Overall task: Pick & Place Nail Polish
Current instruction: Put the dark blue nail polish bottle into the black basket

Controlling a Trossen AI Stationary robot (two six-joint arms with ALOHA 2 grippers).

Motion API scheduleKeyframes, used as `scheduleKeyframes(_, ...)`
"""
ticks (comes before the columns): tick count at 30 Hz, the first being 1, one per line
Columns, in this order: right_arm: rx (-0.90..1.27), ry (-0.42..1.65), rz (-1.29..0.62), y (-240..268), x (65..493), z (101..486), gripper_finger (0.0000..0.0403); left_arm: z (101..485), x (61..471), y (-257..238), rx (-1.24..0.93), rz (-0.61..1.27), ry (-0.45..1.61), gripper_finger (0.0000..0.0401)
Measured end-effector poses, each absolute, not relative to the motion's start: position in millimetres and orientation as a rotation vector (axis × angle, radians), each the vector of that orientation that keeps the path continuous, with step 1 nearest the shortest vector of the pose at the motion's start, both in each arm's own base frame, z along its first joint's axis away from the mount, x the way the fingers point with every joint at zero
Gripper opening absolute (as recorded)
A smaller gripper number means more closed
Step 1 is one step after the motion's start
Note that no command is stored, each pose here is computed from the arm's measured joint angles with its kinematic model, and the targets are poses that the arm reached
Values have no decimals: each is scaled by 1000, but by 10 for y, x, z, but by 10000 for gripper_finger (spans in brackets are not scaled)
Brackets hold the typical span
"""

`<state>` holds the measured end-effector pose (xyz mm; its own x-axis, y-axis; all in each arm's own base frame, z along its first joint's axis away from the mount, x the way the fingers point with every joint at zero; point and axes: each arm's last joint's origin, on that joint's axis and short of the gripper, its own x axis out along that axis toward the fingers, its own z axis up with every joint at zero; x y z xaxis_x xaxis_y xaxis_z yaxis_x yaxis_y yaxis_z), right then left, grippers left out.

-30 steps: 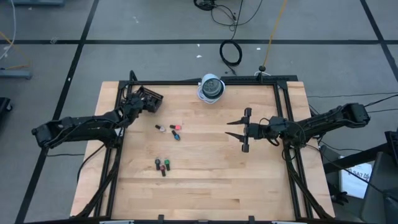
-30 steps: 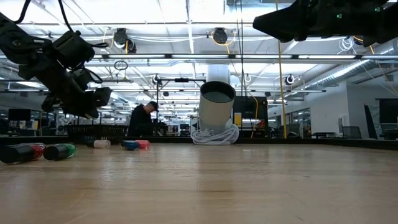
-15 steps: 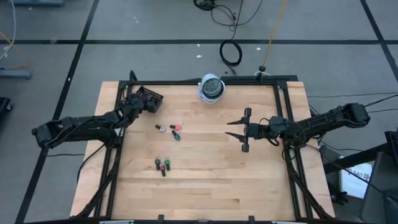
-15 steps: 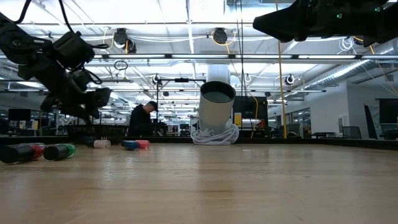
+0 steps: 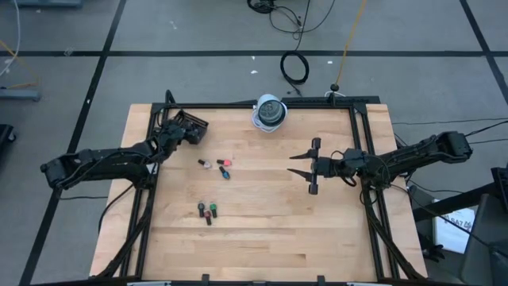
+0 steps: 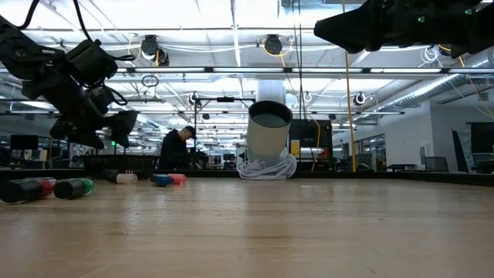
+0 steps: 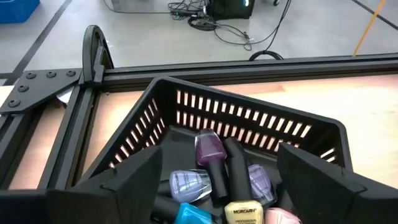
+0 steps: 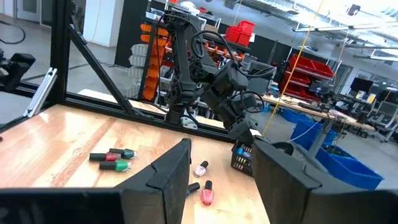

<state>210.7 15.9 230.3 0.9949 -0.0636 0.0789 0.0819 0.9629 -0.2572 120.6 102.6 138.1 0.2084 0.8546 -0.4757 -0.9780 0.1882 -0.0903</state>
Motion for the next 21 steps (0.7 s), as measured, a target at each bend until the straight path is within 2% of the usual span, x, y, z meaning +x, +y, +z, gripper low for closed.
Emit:
scheduleKeyframes(7, -203, 19, -59, 191, 2431, 2221, 160, 1384, 1208, 1027, -436, 1331, 334, 318)
scheduleKeyframes(14, -161, 190, -54, 233, 3161, 2044, 160, 1384, 1207, 1027, -436, 1331, 334, 306)
scheduleKeyframes(21, -145, 297, -73, 210, 3895, 1632, 160, 1382, 1207, 1026, -436, 1331, 336, 302)
